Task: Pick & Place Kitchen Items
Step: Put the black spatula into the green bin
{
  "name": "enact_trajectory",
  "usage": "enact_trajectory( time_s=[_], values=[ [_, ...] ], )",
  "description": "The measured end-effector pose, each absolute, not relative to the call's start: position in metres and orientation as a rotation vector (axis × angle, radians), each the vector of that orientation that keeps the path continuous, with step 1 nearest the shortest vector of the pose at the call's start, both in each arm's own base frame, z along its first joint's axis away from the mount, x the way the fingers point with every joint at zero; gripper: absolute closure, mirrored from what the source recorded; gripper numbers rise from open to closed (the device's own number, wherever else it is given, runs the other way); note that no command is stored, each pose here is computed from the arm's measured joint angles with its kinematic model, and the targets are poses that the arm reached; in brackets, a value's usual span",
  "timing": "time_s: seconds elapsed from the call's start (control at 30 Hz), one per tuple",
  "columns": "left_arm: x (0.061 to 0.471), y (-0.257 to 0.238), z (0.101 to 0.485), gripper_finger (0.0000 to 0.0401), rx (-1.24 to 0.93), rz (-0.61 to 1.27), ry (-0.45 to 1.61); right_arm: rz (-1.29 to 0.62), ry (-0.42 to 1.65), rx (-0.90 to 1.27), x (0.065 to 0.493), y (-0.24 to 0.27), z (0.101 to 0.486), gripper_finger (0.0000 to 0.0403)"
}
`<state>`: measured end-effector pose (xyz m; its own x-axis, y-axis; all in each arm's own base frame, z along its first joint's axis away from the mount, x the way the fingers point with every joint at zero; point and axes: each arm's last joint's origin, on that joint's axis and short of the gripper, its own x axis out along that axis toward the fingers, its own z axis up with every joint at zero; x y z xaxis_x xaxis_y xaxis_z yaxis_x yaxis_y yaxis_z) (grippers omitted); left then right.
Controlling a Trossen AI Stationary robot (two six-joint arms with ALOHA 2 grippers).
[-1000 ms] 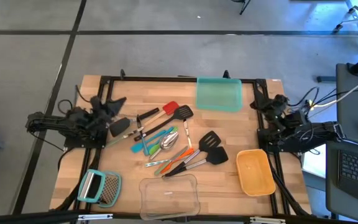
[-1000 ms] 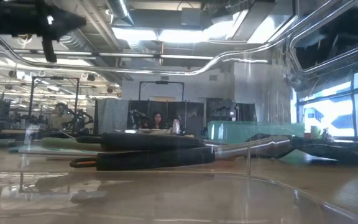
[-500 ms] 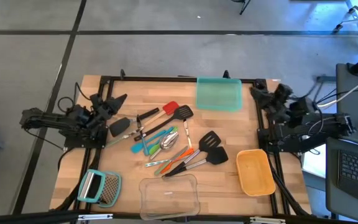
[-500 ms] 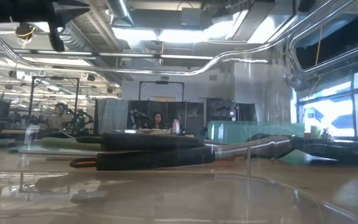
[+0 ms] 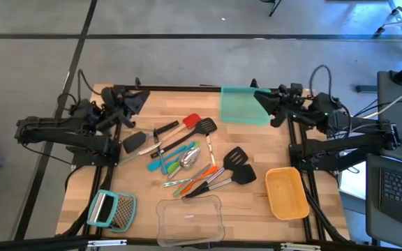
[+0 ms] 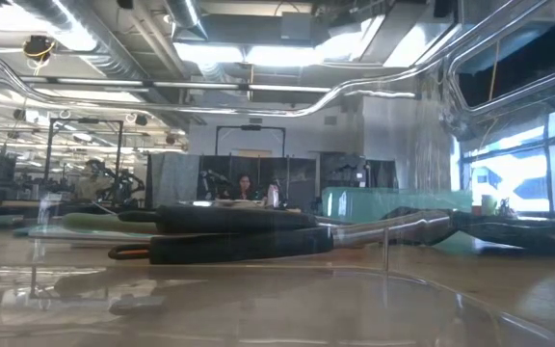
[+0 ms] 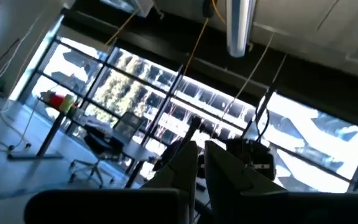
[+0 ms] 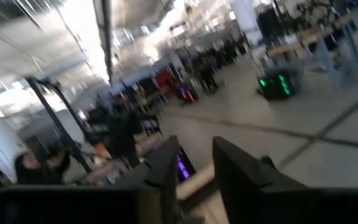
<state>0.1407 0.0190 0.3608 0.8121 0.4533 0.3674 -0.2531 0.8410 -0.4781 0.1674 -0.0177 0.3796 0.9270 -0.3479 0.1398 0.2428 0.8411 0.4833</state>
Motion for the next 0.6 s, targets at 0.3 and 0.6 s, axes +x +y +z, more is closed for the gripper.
enact_trajectory(
  time_s=[0.3, 0.6],
  values=[
    [0.176, 0.033, 0.343, 0.0377, -0.552, 0.228, -0.173, -0.315, 0.012, 0.604, 0.184, -0.017, 0.36, 0.0209],
    [0.198, 0.053, 0.295, 0.0377, -0.554, 0.28, 0.235, -0.242, 0.163, 0.688, 0.211, -0.015, 0.339, 0.0201]
  ],
)
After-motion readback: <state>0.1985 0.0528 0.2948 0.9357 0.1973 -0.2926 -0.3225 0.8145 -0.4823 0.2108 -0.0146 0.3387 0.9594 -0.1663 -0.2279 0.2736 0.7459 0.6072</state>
